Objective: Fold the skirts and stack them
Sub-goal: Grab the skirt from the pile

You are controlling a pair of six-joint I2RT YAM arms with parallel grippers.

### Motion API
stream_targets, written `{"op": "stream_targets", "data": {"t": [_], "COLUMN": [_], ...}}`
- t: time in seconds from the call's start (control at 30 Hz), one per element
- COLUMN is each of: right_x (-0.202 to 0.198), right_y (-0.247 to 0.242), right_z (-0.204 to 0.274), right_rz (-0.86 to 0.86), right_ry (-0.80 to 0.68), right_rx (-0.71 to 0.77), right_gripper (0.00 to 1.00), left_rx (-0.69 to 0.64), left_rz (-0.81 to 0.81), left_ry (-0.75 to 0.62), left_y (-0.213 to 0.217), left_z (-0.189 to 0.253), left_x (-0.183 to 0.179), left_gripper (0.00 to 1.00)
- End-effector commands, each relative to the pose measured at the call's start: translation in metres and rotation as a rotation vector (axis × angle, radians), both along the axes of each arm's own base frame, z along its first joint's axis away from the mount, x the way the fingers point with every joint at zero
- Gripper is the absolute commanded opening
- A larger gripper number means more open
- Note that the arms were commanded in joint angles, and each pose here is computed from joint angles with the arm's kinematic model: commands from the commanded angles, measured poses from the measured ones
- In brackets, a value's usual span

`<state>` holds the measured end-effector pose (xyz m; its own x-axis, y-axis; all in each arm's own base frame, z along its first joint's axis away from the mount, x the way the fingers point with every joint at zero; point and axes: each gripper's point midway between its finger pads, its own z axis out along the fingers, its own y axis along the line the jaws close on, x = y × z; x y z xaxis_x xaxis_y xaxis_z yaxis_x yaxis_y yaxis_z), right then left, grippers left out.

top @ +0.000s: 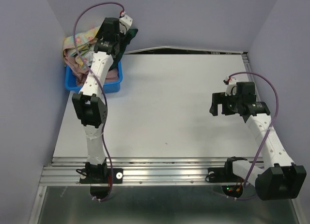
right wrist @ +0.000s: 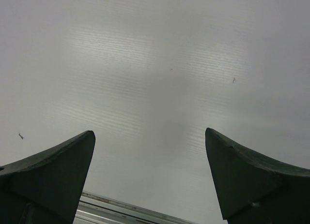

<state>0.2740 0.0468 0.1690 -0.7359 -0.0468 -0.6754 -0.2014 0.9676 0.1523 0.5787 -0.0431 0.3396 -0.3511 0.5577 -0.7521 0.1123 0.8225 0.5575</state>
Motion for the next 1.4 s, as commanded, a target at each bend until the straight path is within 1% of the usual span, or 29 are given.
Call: {"op": "stream_targets", "data": {"t": [0.0,0.13,0.17,0.2,0.27,0.3,0.5,0.6,0.67,0.7,0.73,0.83,0.87,0.9,0.93,0.97,1.0,1.07,1.1,1.17,1.27,1.37], "right_x": [0.009,0.010,0.010,0.010,0.010,0.011,0.012,0.012,0.013,0.013,0.014,0.014,0.014,0.014,0.013,0.012,0.012,0.010,0.010,0.010,0.009,0.009], "right_y": [-0.003,-0.004,-0.004,-0.004,-0.005,-0.005,-0.004,-0.005,-0.005,-0.005,-0.004,-0.004,-0.005,-0.004,-0.004,-0.004,-0.004,-0.003,-0.003,-0.002,-0.002,-0.002], "right_z": [0.002,-0.002,-0.003,-0.003,-0.004,-0.005,-0.009,-0.012,-0.012,-0.013,-0.011,-0.011,-0.010,-0.009,-0.009,-0.010,-0.010,-0.007,-0.006,-0.004,-0.002,-0.001], "right_rz": [-0.002,-0.004,-0.005,-0.005,-0.005,-0.005,-0.001,-0.002,0.000,0.000,0.002,-0.001,-0.002,0.000,-0.001,0.001,-0.001,0.002,0.001,0.006,0.005,0.005], "right_ry": [-0.028,-0.014,-0.013,-0.010,-0.009,-0.007,0.007,0.013,0.014,0.018,0.015,0.019,0.019,0.017,0.015,0.018,0.017,0.007,0.005,0.001,-0.004,-0.009], "right_rx": [-0.013,-0.019,-0.021,-0.021,-0.023,-0.025,-0.023,-0.026,-0.026,-0.026,-0.024,-0.025,-0.026,-0.024,-0.023,-0.021,-0.019,-0.017,-0.016,-0.013,-0.012,-0.009], "right_gripper": [1.00,1.00,1.00,1.00,1.00,1.00,1.00,1.00,1.00,1.00,1.00,1.00,1.00,1.00,1.00,1.00,1.00,1.00,1.00,1.00,1.00,1.00], "left_rx": [0.074,0.073,0.077,0.083,0.095,0.109,0.204,0.220,0.210,0.206,0.196,0.165,0.159,0.151,0.142,0.133,0.127,0.113,0.103,0.083,0.032,0.006], "left_rz": [0.039,0.022,0.021,0.018,0.019,0.025,0.082,0.097,0.119,0.133,0.140,0.162,0.169,0.186,0.194,0.202,0.211,0.226,0.239,0.258,0.275,0.274], "left_ry": [-0.108,-0.154,-0.157,-0.142,-0.147,-0.130,-0.130,-0.144,-0.193,-0.203,-0.230,-0.300,-0.319,-0.338,-0.364,-0.392,-0.417,-0.465,-0.500,-0.557,-0.679,-0.778], "left_y": [0.001,-0.006,-0.007,-0.009,-0.010,-0.010,0.000,0.002,0.004,0.005,0.006,0.007,0.008,0.010,0.011,0.012,0.014,0.016,0.018,0.024,0.034,0.038], "left_z": [0.001,-0.013,-0.017,-0.030,-0.035,-0.048,-0.083,-0.088,-0.078,-0.078,-0.073,-0.053,-0.046,-0.040,-0.028,-0.017,-0.002,0.019,0.039,0.064,0.125,0.166], "left_x": [0.037,0.062,0.066,0.072,0.078,0.083,0.102,0.107,0.112,0.114,0.115,0.116,0.115,0.114,0.111,0.109,0.104,0.098,0.091,0.081,0.054,0.035], "left_gripper": [0.98,0.98,0.98,0.98,0.98,0.98,0.98,0.98,0.97,0.94,0.85,0.65,0.44,0.28,0.17,0.04,0.00,0.00,0.00,0.00,0.00,0.00]}}
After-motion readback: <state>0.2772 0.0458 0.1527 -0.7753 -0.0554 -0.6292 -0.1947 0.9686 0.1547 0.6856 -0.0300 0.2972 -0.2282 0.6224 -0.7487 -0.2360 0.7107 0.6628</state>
